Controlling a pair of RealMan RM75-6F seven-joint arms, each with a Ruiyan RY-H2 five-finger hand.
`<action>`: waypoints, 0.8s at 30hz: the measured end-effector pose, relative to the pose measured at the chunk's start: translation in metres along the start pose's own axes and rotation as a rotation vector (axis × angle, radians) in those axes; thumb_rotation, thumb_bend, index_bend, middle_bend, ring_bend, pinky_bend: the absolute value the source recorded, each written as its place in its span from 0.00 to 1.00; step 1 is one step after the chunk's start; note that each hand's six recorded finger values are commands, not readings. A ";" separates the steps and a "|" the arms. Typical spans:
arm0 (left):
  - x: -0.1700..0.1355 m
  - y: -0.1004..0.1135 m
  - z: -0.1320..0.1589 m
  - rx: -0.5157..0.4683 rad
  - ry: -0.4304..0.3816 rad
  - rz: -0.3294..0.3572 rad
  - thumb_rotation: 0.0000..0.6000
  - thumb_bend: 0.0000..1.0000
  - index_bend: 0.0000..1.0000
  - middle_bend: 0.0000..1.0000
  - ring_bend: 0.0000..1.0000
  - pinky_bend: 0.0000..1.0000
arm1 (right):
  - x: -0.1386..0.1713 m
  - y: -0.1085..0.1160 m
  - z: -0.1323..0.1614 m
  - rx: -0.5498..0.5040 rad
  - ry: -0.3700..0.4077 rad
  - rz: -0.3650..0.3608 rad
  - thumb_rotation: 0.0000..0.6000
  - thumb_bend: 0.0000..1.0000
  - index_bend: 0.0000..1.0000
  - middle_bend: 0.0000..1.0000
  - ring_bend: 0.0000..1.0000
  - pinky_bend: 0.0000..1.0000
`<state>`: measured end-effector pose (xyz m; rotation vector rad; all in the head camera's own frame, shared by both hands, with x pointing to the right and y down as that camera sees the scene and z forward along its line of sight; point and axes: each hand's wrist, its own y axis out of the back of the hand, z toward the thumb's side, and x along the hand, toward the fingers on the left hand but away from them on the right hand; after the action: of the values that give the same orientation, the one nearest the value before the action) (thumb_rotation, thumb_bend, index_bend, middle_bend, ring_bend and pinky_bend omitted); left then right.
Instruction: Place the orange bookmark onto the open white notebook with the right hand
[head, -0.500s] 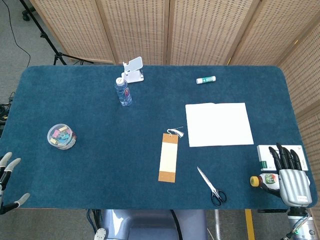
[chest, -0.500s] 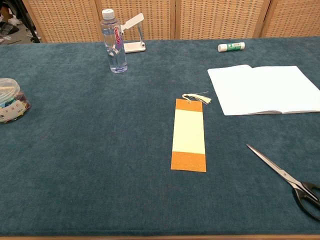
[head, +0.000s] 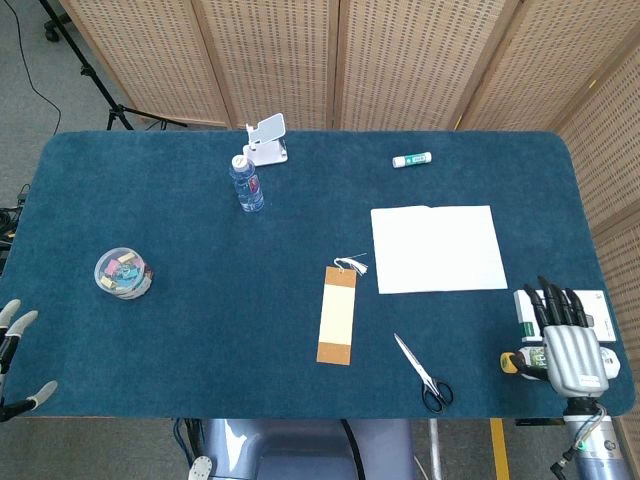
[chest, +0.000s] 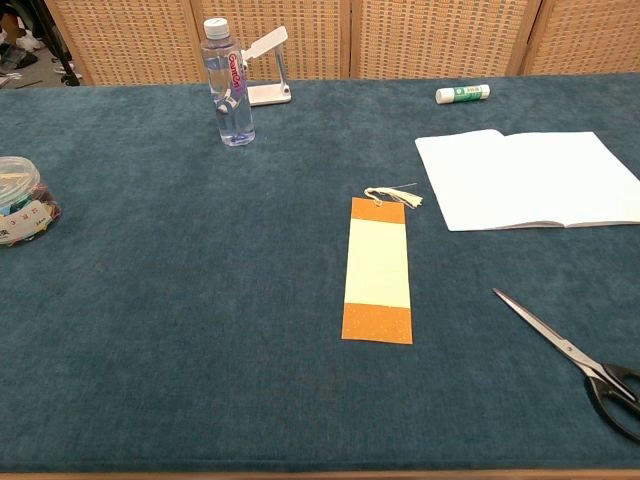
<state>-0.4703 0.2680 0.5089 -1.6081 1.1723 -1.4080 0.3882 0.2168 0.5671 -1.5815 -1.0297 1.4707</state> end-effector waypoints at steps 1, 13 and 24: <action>0.000 0.000 0.000 -0.001 0.001 0.001 1.00 0.00 0.00 0.00 0.00 0.00 | -0.005 0.000 0.006 0.002 0.020 0.008 1.00 0.00 0.00 0.00 0.00 0.00; 0.012 -0.006 -0.006 0.002 0.038 -0.032 1.00 0.00 0.00 0.00 0.00 0.00 | -0.107 -0.032 0.146 0.017 0.336 0.189 1.00 0.00 0.00 0.00 0.00 0.00; 0.019 -0.009 -0.009 0.006 0.055 -0.049 1.00 0.00 0.00 0.00 0.00 0.00 | -0.132 -0.086 0.265 0.027 0.483 0.273 1.00 0.00 0.00 0.00 0.00 0.00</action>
<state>-0.4771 0.2542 0.5258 -1.6131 1.1661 -1.4935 0.1148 0.1296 0.6792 -1.9857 -0.5298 1.1711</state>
